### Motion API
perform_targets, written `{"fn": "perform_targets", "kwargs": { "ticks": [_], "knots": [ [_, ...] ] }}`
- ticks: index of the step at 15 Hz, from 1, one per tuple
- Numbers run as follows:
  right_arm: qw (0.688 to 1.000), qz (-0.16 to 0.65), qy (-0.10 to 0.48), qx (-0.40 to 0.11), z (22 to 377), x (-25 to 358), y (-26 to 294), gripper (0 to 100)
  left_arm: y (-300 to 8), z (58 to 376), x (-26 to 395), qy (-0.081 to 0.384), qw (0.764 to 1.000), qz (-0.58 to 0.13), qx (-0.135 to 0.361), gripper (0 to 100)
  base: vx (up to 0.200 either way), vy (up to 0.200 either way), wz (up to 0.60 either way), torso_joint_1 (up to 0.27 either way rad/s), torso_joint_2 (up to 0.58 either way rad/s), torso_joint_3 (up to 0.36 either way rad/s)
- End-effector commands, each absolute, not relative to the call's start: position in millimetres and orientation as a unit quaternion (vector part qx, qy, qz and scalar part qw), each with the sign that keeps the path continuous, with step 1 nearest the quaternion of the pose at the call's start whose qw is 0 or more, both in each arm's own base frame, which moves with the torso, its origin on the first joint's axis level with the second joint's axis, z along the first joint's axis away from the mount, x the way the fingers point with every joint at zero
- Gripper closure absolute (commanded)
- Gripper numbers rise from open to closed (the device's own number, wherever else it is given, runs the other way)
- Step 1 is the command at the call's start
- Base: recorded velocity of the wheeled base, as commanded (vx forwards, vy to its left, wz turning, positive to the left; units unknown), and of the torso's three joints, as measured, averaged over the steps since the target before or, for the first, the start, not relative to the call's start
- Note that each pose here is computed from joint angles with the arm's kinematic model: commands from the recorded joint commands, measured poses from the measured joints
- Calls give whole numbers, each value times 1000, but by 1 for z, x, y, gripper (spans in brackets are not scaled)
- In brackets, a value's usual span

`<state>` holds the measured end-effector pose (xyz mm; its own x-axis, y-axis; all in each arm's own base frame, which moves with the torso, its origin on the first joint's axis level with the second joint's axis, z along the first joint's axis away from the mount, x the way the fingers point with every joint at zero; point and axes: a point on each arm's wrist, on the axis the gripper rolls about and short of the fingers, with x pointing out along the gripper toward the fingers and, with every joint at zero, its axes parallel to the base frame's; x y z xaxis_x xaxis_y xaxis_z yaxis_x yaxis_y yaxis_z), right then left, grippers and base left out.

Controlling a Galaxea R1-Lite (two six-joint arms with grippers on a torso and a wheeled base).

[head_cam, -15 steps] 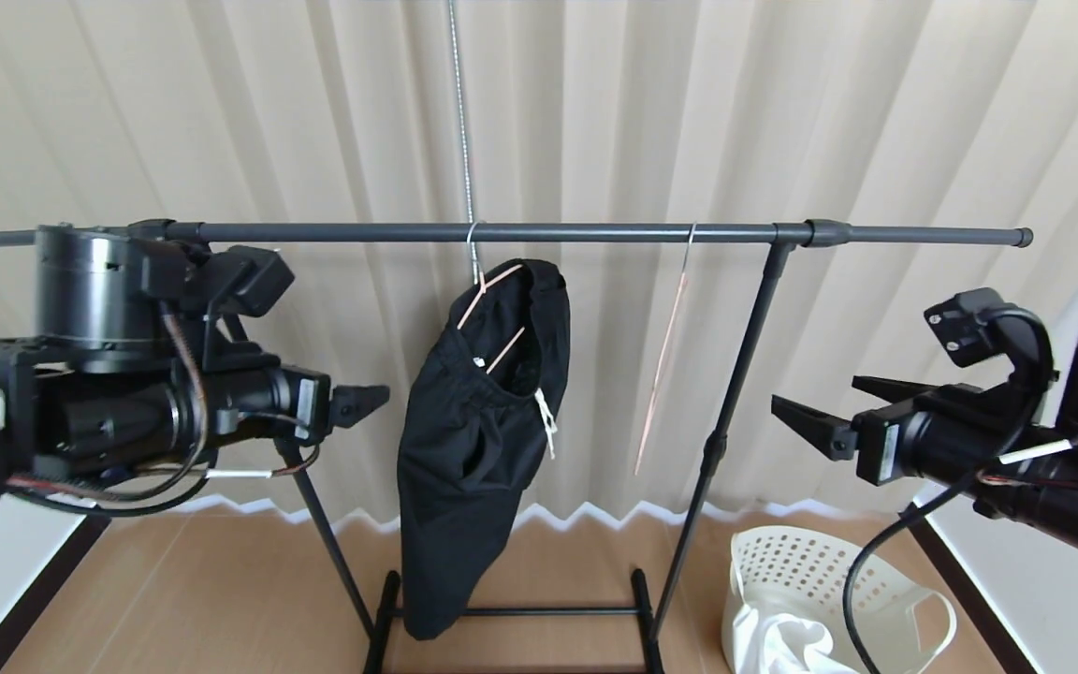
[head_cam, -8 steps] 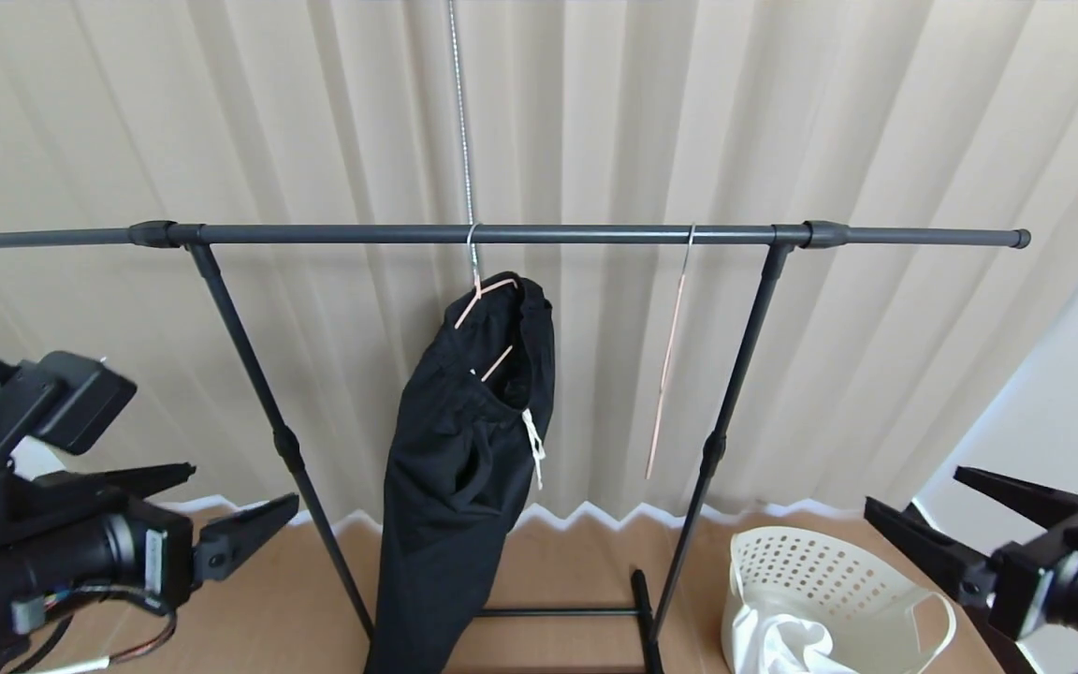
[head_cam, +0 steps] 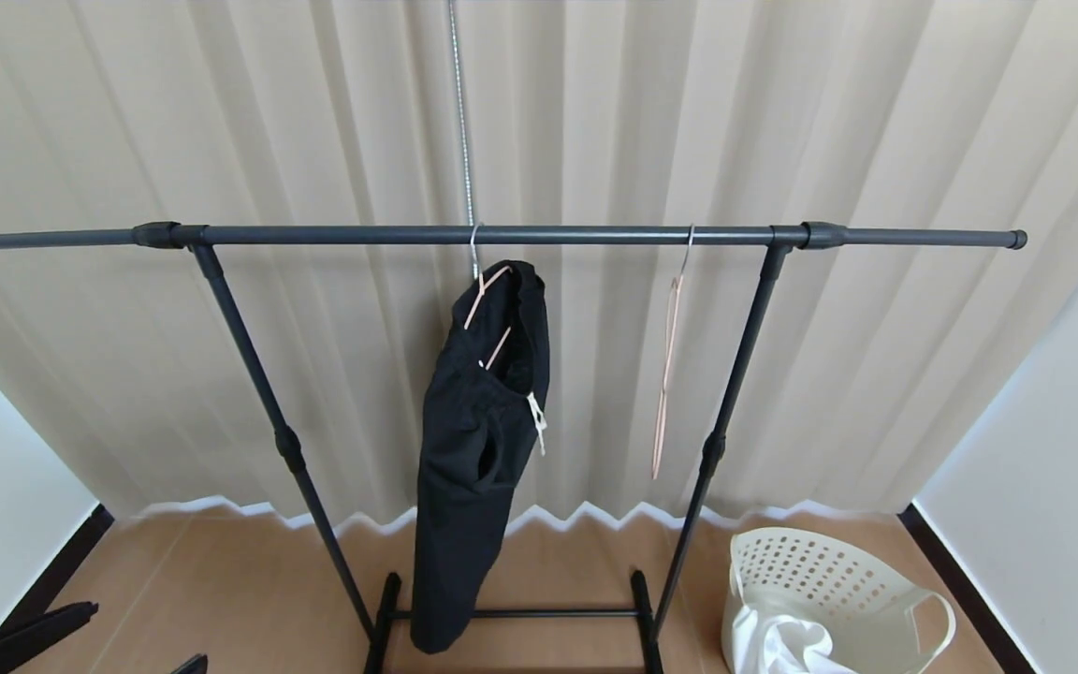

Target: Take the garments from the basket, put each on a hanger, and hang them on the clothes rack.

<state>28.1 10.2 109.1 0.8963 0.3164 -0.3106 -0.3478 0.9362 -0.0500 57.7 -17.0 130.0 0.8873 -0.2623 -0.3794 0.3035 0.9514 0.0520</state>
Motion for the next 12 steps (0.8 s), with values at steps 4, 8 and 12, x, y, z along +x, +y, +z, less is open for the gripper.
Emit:
{"fn": "perform_targets", "kwargs": {
  "ticks": [4, 8, 12],
  "knots": [
    [980, 167, 100, -43, 80, -11, -4, 0, -3, 99, 12, 155, 976, -146, 51, 0, 0, 0, 0, 0, 0, 0],
    [993, 60, 95, -35, 79, -13, -3, 0, 4, 83, -15, 123, 984, -119, 50, 0, 0, 0, 0, 0, 0, 0],
    [998, 11, 61, -27, 78, -19, -2, 0, 5, 79, -19, 90, 993, -46, 56, 0, 0, 0, 0, 0, 0, 0]
  ]
}}
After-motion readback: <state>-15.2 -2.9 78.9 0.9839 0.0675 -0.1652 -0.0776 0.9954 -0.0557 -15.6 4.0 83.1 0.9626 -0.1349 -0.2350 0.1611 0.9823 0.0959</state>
